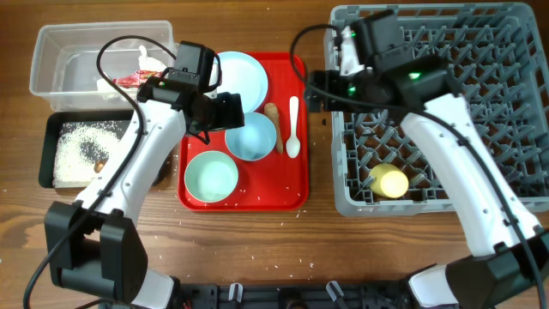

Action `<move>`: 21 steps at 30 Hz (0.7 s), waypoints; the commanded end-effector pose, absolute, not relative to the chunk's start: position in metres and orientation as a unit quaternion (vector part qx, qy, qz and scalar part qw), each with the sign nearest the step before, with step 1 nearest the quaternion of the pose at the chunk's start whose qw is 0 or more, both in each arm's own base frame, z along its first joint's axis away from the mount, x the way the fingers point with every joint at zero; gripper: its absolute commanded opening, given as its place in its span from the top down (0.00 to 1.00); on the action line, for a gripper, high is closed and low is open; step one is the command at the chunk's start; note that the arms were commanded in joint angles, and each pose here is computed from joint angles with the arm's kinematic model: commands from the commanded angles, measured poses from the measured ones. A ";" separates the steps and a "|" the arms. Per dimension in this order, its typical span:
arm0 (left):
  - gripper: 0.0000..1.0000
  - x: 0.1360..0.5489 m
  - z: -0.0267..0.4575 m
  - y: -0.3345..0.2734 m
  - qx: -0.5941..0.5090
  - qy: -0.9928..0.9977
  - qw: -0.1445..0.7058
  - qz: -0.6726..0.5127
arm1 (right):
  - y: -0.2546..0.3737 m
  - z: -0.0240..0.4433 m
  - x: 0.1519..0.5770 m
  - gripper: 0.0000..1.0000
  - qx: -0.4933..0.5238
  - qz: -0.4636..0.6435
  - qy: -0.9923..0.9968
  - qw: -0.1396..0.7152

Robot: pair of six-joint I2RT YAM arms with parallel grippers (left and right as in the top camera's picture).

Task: Sort waste into correct bins and load items into the dishwasher rack
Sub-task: 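Grasp the blue bowl on the red tray with the right gripper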

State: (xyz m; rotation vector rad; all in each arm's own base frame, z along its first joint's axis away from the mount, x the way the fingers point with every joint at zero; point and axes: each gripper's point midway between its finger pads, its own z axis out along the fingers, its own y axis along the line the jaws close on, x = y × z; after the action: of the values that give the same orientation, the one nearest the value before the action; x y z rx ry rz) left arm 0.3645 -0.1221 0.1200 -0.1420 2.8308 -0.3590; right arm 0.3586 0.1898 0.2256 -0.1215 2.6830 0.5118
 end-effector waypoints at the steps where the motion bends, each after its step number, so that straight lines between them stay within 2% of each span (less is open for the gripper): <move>1: 0.19 0.370 0.126 -0.108 -0.054 0.980 0.157 -0.110 | 0.207 0.209 0.363 0.13 -0.025 0.193 0.964 0.182; 8: 0.16 0.391 0.129 -0.037 -0.147 0.967 0.183 -0.099 | 0.251 0.141 0.371 0.40 0.020 0.169 0.977 0.131; 10: 0.11 0.392 0.129 -0.029 -0.157 0.965 0.184 -0.097 | 0.263 0.107 0.367 0.46 0.022 0.140 0.984 0.109; 11: 0.03 0.392 0.129 -0.029 -0.157 0.965 0.184 -0.097 | 0.267 0.096 0.365 0.46 0.024 0.133 0.986 0.099; 12: 0.00 0.392 0.129 -0.029 -0.157 0.966 0.184 -0.097 | 0.270 0.082 0.363 0.48 0.020 0.126 0.988 0.088; 15: 0.00 0.392 0.129 -0.029 -0.157 0.965 0.184 -0.097 | 0.274 0.057 0.362 0.58 0.018 0.113 0.991 0.069; 18: 0.00 0.392 0.129 -0.029 -0.157 0.965 0.184 -0.097 | 0.272 0.035 0.359 0.60 0.018 0.099 0.994 0.049; 21: 0.00 0.392 0.129 -0.029 -0.157 0.965 0.184 -0.097 | 0.273 0.029 0.359 0.68 0.017 0.098 0.994 0.045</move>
State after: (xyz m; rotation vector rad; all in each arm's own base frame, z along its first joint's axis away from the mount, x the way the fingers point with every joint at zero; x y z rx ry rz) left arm 0.3897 -0.0316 0.1220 -0.4533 2.7449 -0.2802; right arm 0.3598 0.2749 0.0416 0.0413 3.0216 0.3391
